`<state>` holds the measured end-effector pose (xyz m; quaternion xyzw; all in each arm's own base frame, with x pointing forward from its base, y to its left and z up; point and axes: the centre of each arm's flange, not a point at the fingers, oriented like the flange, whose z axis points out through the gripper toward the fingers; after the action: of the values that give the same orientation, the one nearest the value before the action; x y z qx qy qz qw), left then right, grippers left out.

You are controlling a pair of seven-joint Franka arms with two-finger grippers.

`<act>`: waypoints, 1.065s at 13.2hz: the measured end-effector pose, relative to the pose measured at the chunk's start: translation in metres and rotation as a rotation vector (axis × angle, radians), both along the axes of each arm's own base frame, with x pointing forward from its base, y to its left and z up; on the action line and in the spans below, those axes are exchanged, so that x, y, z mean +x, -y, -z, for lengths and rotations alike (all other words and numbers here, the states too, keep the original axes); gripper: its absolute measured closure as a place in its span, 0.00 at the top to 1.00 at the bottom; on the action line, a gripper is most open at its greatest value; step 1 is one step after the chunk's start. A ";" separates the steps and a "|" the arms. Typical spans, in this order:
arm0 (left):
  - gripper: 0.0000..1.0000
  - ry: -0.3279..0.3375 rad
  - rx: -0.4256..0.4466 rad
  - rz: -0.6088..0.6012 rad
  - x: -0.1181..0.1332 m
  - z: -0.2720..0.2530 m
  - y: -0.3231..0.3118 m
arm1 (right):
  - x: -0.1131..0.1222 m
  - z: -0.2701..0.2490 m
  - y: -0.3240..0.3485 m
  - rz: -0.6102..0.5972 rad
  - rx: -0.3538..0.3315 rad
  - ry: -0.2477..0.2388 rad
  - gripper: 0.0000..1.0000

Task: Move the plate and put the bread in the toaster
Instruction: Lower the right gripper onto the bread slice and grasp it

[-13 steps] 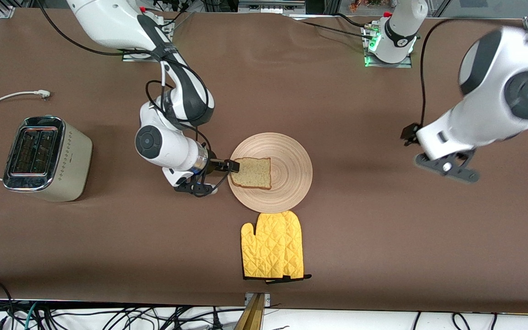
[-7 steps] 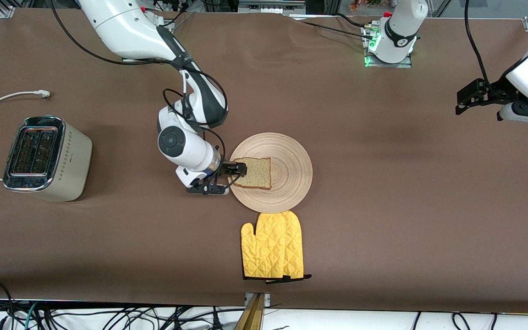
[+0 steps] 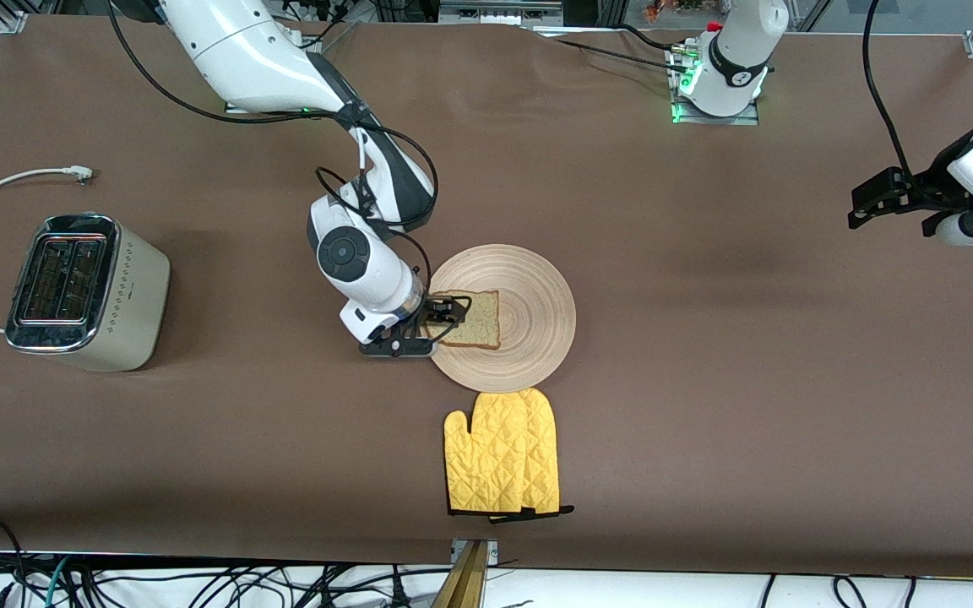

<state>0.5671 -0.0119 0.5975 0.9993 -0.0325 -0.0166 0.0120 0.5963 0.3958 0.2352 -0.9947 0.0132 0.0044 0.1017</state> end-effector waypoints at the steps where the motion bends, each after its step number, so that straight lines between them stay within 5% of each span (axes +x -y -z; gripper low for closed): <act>1: 1.00 -0.001 0.000 0.001 0.001 0.001 0.000 | -0.001 0.002 -0.003 -0.010 -0.006 0.003 1.00; 5: 1.00 -0.039 -0.001 0.008 0.011 0.023 0.005 | -0.004 0.012 -0.008 -0.036 -0.040 0.012 0.94; 7: 1.00 -0.046 -0.002 0.008 0.014 0.028 0.004 | -0.006 0.016 -0.010 -0.062 -0.062 0.023 0.80; 14: 1.00 -0.040 -0.002 0.014 0.014 0.025 0.007 | -0.001 0.007 -0.015 -0.110 -0.101 0.063 0.85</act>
<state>0.5816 -0.0188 0.5723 0.9985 -0.0391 -0.0366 0.0137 0.5948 0.4104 0.2284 -0.9975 -0.0443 -0.0217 0.0515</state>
